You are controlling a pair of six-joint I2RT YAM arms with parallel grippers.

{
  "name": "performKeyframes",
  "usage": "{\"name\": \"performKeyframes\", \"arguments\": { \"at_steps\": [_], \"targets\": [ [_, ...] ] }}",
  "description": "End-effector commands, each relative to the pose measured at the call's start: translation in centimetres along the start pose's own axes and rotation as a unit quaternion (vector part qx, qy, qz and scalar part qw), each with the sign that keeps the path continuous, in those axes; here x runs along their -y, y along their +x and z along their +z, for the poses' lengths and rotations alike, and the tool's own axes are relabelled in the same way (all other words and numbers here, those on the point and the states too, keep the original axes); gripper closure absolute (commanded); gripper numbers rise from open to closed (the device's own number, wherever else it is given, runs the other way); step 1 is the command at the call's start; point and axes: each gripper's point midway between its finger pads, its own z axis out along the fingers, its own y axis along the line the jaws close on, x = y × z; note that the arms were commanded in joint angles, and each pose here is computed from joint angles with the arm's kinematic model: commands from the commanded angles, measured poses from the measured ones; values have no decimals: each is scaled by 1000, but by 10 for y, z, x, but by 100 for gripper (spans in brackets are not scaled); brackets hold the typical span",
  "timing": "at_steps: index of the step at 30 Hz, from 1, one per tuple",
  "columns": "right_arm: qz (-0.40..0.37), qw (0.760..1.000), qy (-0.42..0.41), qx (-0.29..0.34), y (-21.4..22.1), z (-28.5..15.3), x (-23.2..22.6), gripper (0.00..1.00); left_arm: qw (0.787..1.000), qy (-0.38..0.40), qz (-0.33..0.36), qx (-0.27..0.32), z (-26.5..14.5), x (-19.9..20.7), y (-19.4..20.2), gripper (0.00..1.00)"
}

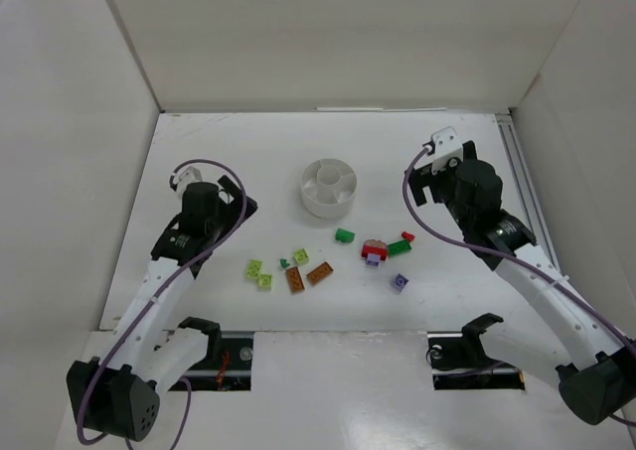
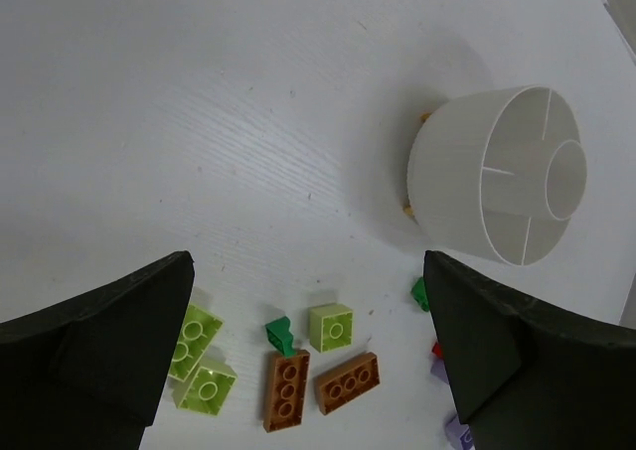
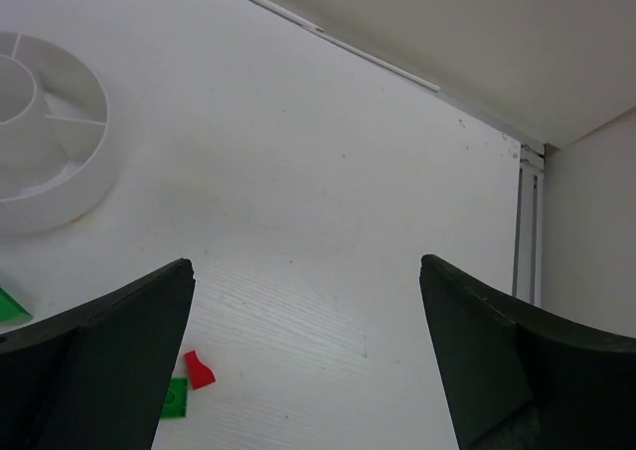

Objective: Sort the legos into containers by color

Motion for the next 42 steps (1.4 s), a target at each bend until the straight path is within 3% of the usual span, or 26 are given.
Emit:
{"name": "performKeyframes", "arguments": {
  "at_steps": [1, 6, 11, 12, 14, 18, 21, 26, 34, 42],
  "targets": [
    [24, 999, 5, 35, -15, -3, 0, 0, 999, -38, -29, -1, -12, -18, 6, 0],
    [19, 1000, 16, -8, 7, -4, -6, 0, 997, -59, -47, -25, -11, -27, 19, 0],
    [39, 999, 25, 11, 20, -16, -8, 0, 994, -83, -33, -59, 1, -41, 40, 0],
    [41, 999, 21, 17, 21, -17, -10, 8, 994, -89, -32, -63, 3, -47, 46, 0],
    [35, 999, 16, 28, 22, -19, -12, 12, 993, -90, -28, -76, 9, -49, 55, 0],
    [22, 999, 4, 46, 12, -22, -12, 3, 991, -92, -18, -100, 17, -53, 66, 3],
    [20, 999, -2, 42, 14, -19, -15, 1, 988, -99, -11, -118, 17, -58, 77, 5],
    [16, 999, -10, 33, 18, -14, -20, 1, 981, -129, 6, -142, 20, -74, 103, 14],
    [12, 999, -17, 24, 23, -10, -25, 1, 971, -169, 59, -161, 29, -81, 118, 15],
    [10, 1000, -18, 19, 30, -11, -27, 1, 964, -194, 68, -171, 37, -91, 130, 22]
  ]
}}
